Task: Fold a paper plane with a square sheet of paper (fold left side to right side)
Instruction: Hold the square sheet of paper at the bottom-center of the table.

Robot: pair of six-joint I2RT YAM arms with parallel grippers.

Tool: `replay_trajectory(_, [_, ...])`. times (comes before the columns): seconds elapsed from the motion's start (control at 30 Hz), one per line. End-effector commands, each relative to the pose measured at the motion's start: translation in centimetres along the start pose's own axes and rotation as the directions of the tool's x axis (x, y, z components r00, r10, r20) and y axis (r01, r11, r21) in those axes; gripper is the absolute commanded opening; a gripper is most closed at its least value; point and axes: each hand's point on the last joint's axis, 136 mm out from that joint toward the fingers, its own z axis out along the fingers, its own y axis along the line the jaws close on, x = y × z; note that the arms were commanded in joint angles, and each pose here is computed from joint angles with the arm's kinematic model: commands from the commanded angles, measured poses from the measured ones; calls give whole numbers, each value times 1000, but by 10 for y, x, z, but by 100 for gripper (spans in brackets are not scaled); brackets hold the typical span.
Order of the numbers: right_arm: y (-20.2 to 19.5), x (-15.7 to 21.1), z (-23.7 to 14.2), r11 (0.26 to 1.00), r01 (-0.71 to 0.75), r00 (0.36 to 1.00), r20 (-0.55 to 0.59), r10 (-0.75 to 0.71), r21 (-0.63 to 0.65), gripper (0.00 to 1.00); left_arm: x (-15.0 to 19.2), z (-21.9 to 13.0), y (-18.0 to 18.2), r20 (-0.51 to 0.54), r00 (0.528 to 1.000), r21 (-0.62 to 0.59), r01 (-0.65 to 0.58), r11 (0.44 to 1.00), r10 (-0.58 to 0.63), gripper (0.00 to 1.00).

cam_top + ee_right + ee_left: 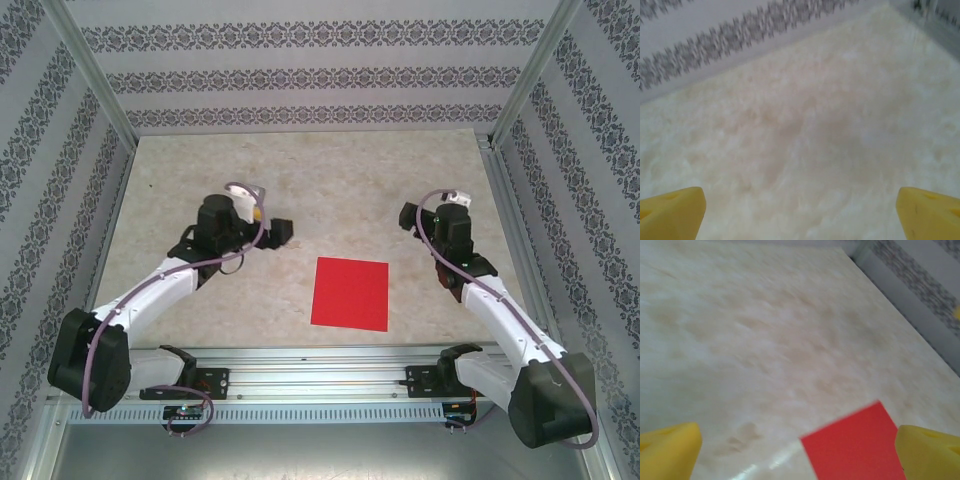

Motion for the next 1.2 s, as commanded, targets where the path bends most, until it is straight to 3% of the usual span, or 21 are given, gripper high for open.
replay_trajectory(0.0, [-15,79,-10,991,-59,949,-300,93,122,98,57,7,-47,-202,975,146,119,982,-88,100])
replay_trajectory(0.27, [13,134,-9,986,46,890,-455,33,163,98,137,40,-98,-402,914,241,160,957,-51,100])
replay_trajectory(0.4, [24,156,0,983,74,850,-526,26,169,98,160,58,-111,-456,889,251,164,954,-32,100])
replay_trajectory(0.97, [72,217,3,999,16,735,-678,17,43,98,191,70,-106,-557,830,199,154,968,-18,100])
replay_trajectory(1.17, [94,220,-7,999,-30,712,-702,-8,-42,95,200,72,-98,-583,812,158,150,976,-30,100])
